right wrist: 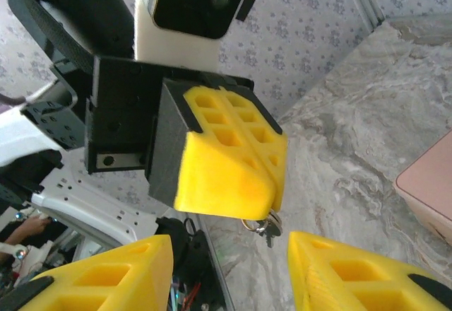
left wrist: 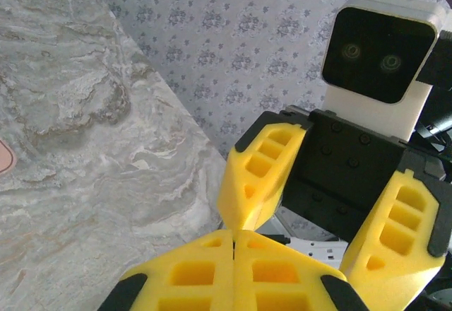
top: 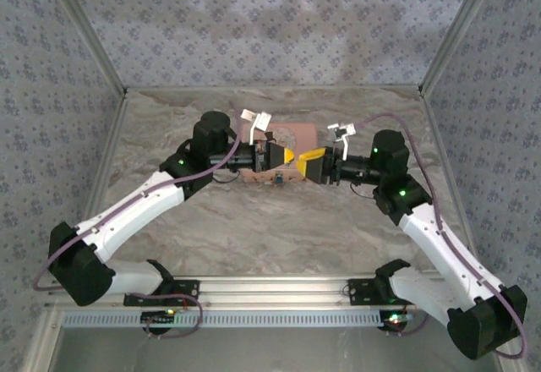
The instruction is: Unlock a padlock with a key
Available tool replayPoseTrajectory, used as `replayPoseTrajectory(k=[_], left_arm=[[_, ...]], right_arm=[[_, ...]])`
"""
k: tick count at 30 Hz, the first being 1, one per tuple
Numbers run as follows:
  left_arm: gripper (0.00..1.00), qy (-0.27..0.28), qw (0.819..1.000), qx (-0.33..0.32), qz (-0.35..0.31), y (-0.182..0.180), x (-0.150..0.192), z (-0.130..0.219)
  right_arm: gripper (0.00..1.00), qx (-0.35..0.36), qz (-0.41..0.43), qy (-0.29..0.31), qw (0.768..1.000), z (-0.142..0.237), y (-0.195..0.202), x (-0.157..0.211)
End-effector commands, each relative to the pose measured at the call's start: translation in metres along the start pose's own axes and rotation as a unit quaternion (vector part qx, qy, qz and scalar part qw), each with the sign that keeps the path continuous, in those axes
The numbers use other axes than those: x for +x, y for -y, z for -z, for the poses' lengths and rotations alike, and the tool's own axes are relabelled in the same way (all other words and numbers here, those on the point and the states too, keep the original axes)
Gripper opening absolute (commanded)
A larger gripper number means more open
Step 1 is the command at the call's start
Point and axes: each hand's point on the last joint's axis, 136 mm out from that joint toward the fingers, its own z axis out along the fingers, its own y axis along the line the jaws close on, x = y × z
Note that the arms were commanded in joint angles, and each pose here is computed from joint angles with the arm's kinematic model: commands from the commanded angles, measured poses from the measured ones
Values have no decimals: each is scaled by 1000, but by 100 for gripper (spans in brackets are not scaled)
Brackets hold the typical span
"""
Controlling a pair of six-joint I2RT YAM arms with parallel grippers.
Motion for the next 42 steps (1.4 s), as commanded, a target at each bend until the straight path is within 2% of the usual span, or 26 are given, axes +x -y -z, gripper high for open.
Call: replayPoseTrajectory(k=[1, 5, 9, 14, 19, 20, 24, 26, 30, 32, 35, 36, 40, 42], left_arm=[[0, 4, 999, 34, -16, 25, -12, 3], [0, -1, 999, 45, -16, 30, -10, 3], [0, -9, 998, 56, -16, 35, -8, 1], [0, -18, 998, 64, -15, 38, -5, -2], [0, -25, 997, 70, -16, 41, -2, -3], [0, -27, 997, 69, -16, 41, -1, -3], [0, -27, 997, 65, -16, 39, -1, -3], [0, -27, 998, 62, -16, 38, -1, -3], [1, -20, 998, 63, -23, 41, -4, -2], [27, -9, 999, 45, -24, 37, -8, 1], [41, 16, 999, 23, -25, 29, -13, 9], [44, 26, 999, 18, -23, 26, -16, 13], [44, 53, 998, 27, -21, 25, -19, 23], [38, 55, 998, 37, -23, 27, -17, 24]], right_arm=[[49, 0, 23, -2, 1000, -2, -5, -5], [49, -4, 30, -5, 1000, -5, -6, -3], [42, -10, 36, -3, 999, -5, -9, -5], [39, -13, 42, -2, 999, -5, -11, -6], [25, -18, 47, -1, 999, -5, -14, -7], [18, -20, 50, -1, 999, -4, -16, -7], [4, -22, 56, -6, 998, -3, -18, -6], [0, -24, 58, -7, 998, -3, -19, -5], [0, -23, 62, -2, 998, -2, -20, -6], [0, -20, 63, 0, 998, -2, -19, -6], [0, -11, 66, 10, 998, 1, -17, -8], [0, -8, 66, 15, 998, 2, -17, -10], [0, -7, 63, 42, 997, 8, -17, -18], [0, -11, 63, 54, 996, 11, -19, -24]])
